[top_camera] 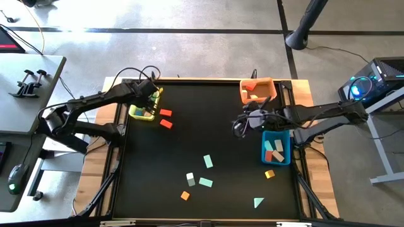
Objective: Sort blocks by size
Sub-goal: Put the pink square block into the yellow bin, then put the yellow triangle block into the orange bin
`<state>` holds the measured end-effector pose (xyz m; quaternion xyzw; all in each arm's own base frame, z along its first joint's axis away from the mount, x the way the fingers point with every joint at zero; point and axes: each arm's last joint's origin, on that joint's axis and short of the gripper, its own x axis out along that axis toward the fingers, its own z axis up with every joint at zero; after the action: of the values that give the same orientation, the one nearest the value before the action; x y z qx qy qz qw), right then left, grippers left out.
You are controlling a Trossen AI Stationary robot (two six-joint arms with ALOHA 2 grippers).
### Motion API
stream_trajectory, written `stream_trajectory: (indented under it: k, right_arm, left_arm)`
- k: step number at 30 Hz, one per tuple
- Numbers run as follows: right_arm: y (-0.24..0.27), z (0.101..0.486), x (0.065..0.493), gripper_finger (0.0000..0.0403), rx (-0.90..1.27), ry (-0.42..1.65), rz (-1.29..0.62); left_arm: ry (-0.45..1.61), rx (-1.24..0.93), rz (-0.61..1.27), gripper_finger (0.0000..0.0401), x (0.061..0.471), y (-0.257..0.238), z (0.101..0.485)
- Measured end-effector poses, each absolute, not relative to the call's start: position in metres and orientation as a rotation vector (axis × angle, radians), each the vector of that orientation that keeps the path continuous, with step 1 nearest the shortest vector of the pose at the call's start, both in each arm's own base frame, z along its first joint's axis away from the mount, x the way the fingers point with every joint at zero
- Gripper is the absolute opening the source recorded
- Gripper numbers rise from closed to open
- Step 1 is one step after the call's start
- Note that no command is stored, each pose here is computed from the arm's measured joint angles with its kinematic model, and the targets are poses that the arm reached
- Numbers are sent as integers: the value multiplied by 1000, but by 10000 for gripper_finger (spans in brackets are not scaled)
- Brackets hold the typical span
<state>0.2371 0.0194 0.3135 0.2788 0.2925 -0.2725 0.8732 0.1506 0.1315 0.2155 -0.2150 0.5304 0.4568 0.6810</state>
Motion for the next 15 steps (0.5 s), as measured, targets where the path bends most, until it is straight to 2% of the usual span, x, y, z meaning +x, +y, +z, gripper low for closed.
stream_trajectory:
  k: [4, 9, 15]
  right_arm:
    - [29, 305, 229, 236, 786, 795, -493]
    - [60, 293, 218, 240, 1059, 1078, -440]
    - [116, 278, 204, 240, 1169, 1450, -365]
  left_arm:
    - [1171, -479, 994, 221, 148, 139, 218]
    - [1118, -464, 975, 221, 153, 144, 231]
    - [991, -458, 832, 221, 166, 149, 251]
